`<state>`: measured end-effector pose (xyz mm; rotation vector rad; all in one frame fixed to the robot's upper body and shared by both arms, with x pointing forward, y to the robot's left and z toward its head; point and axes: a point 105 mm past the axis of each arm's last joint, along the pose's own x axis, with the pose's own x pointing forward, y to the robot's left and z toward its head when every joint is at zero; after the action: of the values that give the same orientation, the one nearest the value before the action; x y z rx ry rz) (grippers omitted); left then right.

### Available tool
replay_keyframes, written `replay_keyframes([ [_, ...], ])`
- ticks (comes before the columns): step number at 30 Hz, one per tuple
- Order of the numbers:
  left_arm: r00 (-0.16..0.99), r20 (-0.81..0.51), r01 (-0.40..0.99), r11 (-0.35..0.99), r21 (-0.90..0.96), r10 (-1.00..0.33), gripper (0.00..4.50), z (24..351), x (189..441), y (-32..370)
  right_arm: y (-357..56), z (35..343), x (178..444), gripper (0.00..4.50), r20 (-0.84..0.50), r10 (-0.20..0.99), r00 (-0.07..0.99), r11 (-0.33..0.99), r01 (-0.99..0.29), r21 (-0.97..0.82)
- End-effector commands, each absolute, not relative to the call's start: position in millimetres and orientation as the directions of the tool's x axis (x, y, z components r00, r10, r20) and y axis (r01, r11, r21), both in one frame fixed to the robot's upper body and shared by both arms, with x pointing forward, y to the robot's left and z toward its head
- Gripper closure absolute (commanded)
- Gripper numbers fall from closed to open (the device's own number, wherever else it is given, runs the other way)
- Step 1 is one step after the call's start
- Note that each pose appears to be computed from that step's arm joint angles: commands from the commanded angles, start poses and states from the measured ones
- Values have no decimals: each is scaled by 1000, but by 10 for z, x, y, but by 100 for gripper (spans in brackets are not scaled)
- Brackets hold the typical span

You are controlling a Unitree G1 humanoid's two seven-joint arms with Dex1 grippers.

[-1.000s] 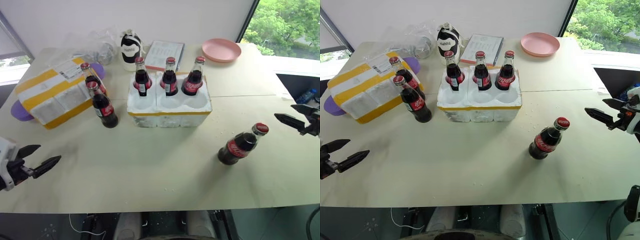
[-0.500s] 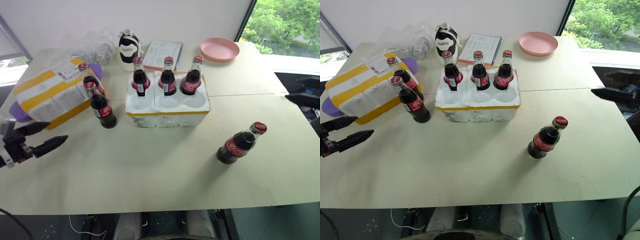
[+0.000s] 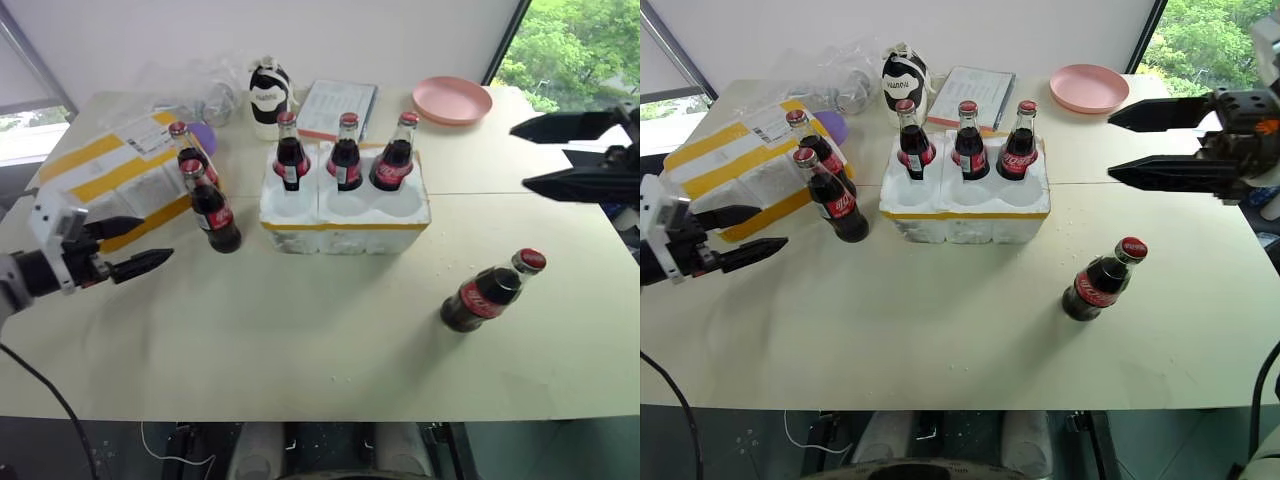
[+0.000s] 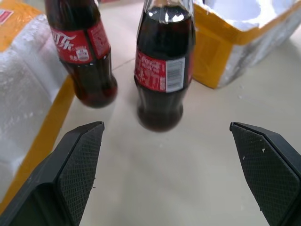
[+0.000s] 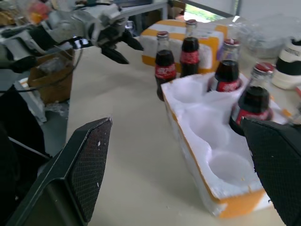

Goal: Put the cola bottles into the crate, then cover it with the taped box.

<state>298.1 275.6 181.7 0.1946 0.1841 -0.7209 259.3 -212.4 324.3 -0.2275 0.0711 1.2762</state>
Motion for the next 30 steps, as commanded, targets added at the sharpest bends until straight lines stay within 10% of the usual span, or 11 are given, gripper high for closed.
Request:
replay_keyframes([
  [1,731,-221,680,718,149,-646,2,1803,3121,2659,-2100,3299,2518,0,-151,943,296,271,-948,-165],
  [21,658,-192,751,652,105,-728,2,1715,3638,2195,-2061,3211,2443,0,-109,930,351,335,-932,-139],
  [26,647,-173,761,641,94,-743,162,1731,3623,2142,-2074,3228,2453,0,-91,927,365,352,-926,-134],
  [30,640,-165,768,634,96,-750,166,1791,3599,2122,-2079,3210,2457,0,-88,925,369,356,-925,-130],
])
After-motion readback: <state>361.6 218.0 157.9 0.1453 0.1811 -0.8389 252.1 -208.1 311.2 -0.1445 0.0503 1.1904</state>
